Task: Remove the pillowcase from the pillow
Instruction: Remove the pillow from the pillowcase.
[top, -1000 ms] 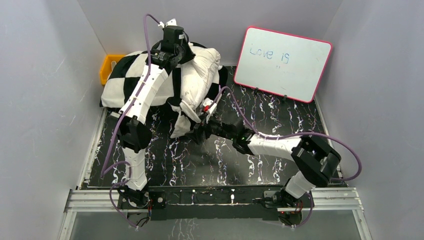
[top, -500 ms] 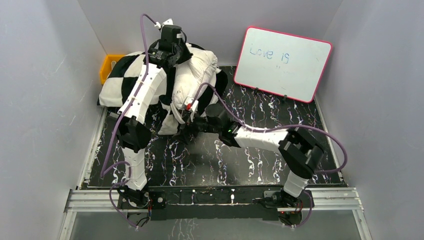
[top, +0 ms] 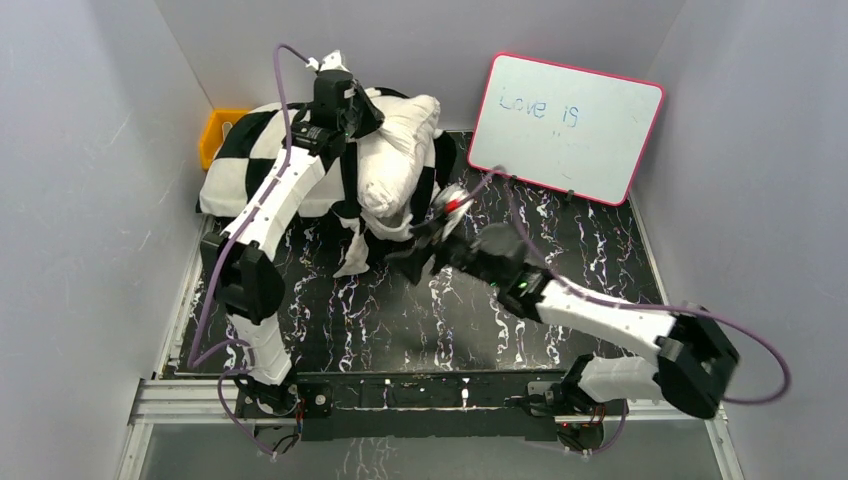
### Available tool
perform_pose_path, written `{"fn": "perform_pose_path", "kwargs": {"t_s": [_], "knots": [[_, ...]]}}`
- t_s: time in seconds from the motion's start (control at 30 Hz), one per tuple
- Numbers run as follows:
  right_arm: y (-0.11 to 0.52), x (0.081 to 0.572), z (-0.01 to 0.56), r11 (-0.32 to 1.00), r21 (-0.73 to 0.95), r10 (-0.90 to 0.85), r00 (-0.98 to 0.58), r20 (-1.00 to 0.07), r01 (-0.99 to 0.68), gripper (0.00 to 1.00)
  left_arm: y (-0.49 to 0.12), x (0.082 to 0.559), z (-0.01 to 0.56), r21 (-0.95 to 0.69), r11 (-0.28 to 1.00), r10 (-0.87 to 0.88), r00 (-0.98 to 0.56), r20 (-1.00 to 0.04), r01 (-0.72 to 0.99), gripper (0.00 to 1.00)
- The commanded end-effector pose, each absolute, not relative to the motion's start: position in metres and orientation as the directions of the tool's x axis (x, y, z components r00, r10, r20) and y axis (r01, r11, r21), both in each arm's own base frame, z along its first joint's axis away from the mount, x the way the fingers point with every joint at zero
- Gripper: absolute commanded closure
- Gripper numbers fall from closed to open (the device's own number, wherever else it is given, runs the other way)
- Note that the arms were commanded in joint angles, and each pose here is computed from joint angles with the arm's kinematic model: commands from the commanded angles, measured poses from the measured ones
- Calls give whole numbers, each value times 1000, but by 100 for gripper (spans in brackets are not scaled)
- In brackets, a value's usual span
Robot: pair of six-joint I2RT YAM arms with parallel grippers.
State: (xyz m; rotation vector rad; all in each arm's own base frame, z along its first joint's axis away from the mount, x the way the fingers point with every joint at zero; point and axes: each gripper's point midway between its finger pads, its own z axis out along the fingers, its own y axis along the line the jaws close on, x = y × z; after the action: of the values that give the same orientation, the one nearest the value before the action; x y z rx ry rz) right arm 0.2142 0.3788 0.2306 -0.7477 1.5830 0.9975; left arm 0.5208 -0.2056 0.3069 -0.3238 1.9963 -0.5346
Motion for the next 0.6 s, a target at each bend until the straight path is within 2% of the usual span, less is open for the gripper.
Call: {"fn": "perform_pose_path", "kwargs": {"t_s": [0.0,0.17,0.3,0.57], "knots": [[319,256,285,428,552,335,-441,-832,-716,1,-166,502,479,-556,792,-575,5,-818,252,100],[271,337,279,401,796,516,-607,-605,-453,1,-166,489,463,-562,784,-579,-15,-815,262,100],[278,356,309,218,818,555,-622,-552,-532,1,-166,486,454,-572,779,-584,-36,-811,258,100],[294,396,336,92,812,625,-601,-498,-577,2,-172,483,452,-592,756,-601,-61,-797,278,100]]}}
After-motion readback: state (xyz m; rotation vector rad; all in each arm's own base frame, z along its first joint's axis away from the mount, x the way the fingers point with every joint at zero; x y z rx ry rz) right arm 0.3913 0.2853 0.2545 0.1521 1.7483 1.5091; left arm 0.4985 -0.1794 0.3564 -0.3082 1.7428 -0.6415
